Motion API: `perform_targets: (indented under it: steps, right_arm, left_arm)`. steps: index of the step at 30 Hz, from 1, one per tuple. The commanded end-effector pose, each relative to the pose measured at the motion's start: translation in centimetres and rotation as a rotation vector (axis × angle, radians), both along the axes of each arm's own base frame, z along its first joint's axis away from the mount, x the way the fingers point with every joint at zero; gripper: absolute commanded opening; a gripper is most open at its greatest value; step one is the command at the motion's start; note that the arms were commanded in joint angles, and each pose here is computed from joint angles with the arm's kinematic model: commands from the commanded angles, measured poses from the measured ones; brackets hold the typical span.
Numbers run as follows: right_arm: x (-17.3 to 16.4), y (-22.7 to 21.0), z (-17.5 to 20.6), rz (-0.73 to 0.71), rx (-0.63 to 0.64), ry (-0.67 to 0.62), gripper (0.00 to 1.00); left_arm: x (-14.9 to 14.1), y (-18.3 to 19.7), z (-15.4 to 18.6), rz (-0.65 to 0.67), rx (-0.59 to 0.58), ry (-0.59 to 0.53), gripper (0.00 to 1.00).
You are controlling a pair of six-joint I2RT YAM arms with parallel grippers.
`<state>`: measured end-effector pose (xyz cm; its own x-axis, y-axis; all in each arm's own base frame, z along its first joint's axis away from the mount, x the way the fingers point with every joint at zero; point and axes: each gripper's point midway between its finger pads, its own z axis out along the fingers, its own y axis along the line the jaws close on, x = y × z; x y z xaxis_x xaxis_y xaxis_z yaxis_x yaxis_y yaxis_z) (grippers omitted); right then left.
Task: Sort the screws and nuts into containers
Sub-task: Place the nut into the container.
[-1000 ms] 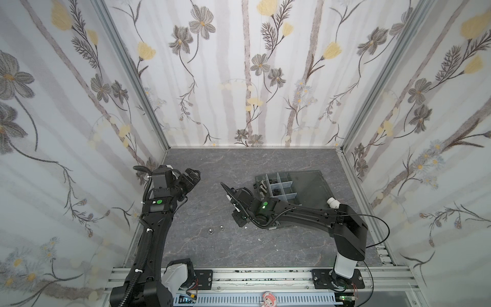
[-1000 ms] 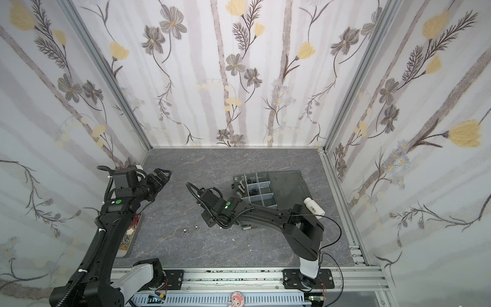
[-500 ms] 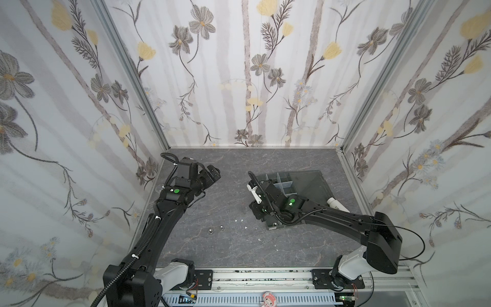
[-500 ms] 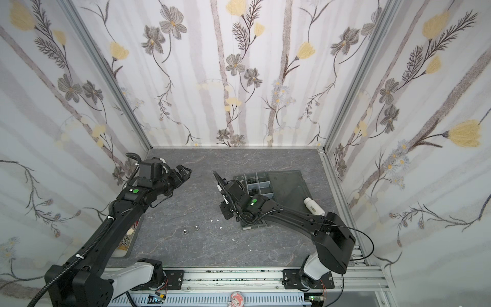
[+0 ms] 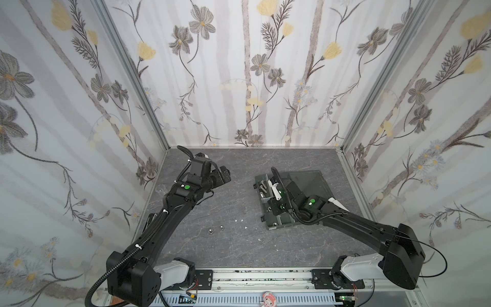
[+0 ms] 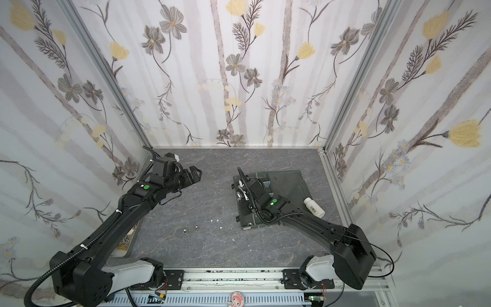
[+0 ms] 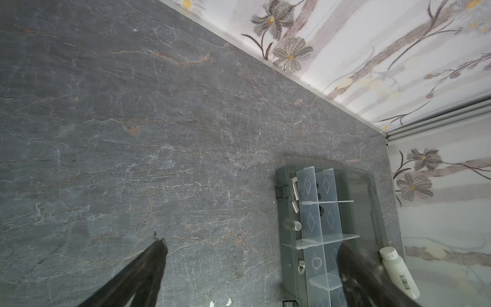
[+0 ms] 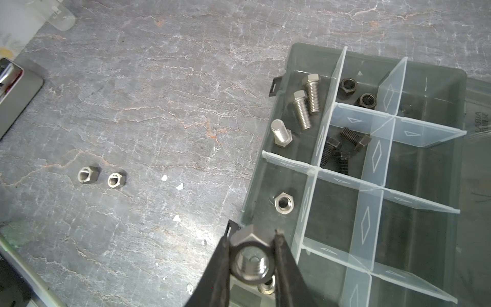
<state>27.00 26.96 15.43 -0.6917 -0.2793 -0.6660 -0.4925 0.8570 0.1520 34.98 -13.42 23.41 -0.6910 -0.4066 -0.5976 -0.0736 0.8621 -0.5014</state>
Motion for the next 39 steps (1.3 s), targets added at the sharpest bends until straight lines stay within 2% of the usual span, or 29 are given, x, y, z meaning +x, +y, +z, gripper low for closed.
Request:
perform_targets:
  steps: [1,8,26,39]
  right_arm:
    - [-0.1,-0.2,-1.0,0.000,-0.022,0.017,0.20]
    - [1.1,-1.1,-3.1,-0.033,-0.031,0.068,0.19]
    - [1.5,-0.1,-6.2,-0.018,-0.056,0.129,0.21]
    - [1.9,0.1,-6.5,-0.013,-0.054,0.135,0.40]
  left_arm:
    - [0.1,0.0,-0.3,-0.022,0.039,-0.024,1.00]
    - [-0.4,0.2,-1.0,-0.051,0.064,-0.029,1.00]
    - [-0.8,0.4,-2.1,-0.078,0.007,-0.011,1.00]
    - [-1.1,1.2,-2.4,-0.100,0.109,0.031,1.00]
